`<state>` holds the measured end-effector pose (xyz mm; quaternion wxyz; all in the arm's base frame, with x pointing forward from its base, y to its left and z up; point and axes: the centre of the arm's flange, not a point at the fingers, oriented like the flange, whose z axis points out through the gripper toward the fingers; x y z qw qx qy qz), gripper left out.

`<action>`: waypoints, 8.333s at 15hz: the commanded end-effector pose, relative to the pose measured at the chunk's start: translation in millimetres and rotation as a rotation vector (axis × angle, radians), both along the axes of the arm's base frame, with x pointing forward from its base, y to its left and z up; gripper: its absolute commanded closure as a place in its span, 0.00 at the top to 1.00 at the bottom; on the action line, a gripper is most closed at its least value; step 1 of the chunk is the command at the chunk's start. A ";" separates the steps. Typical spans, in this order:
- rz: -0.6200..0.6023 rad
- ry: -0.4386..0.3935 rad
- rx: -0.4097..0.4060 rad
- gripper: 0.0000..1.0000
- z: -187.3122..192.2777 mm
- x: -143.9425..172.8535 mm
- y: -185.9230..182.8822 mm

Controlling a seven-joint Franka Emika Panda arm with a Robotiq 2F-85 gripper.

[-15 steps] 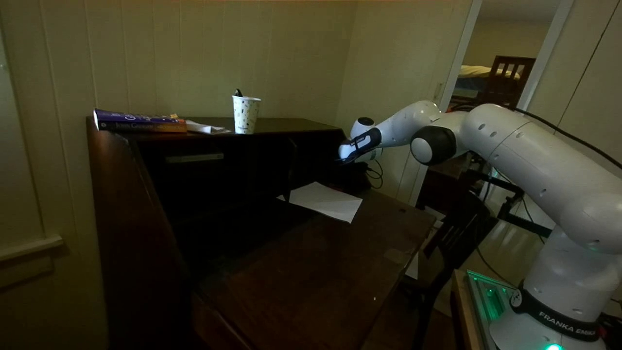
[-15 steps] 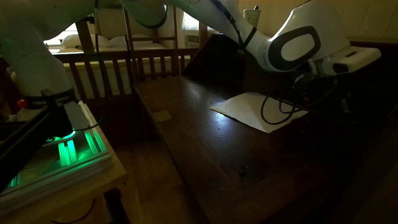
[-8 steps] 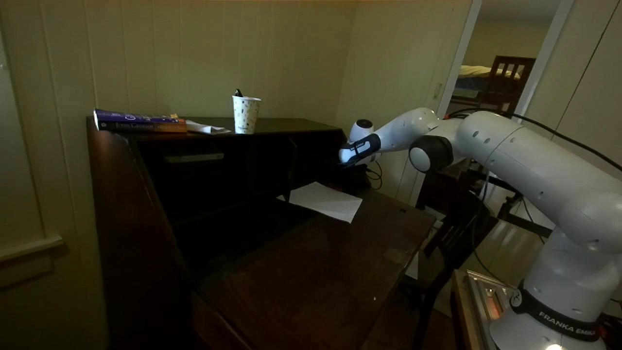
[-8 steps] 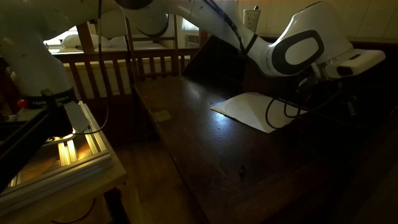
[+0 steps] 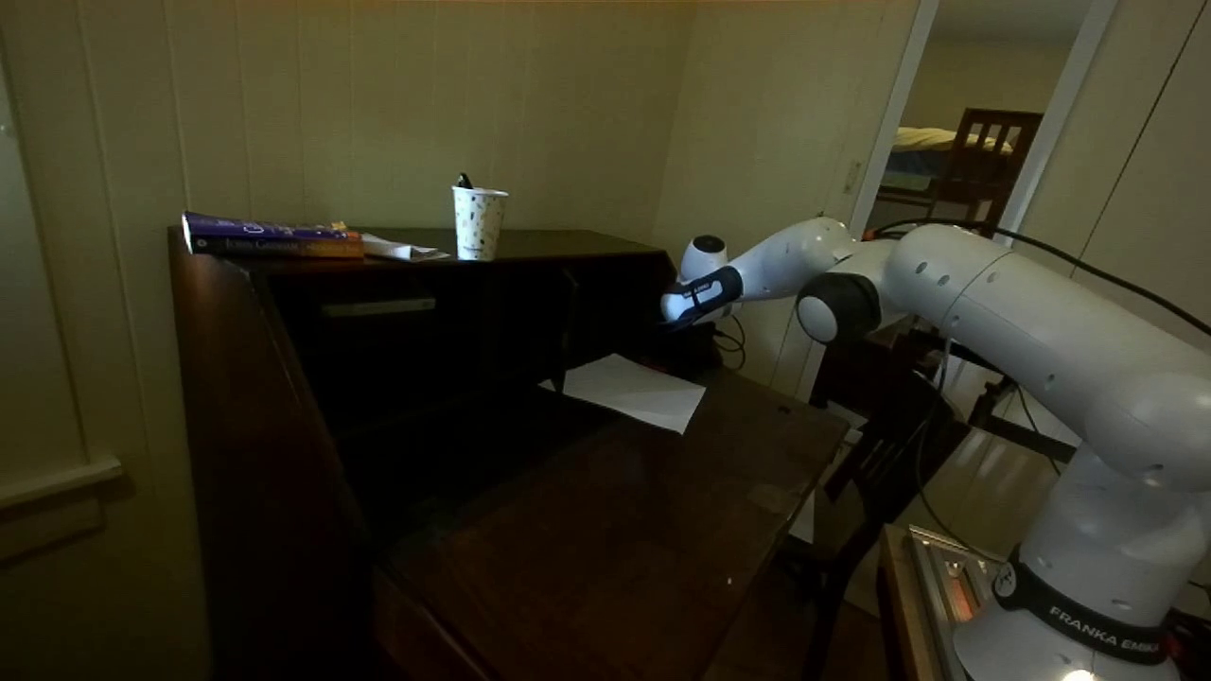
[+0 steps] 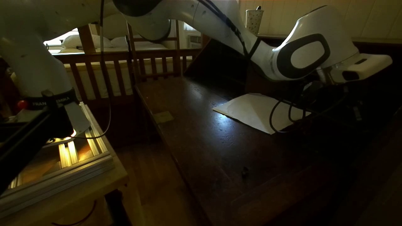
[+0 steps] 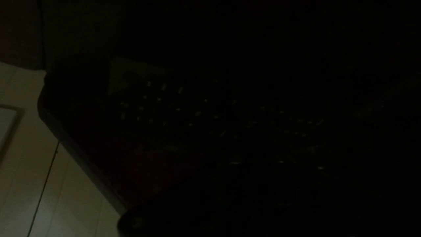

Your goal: Move the remote control to the left.

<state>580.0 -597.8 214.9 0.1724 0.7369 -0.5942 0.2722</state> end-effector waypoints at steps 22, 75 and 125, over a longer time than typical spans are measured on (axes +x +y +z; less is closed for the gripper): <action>0.180 0.090 0.344 0.00 69.9 -18.1 43.4; -0.044 0.087 0.559 1.00 62.5 -95.2 84.6; 1.011 0.430 0.466 0.37 115.7 -171.3 241.9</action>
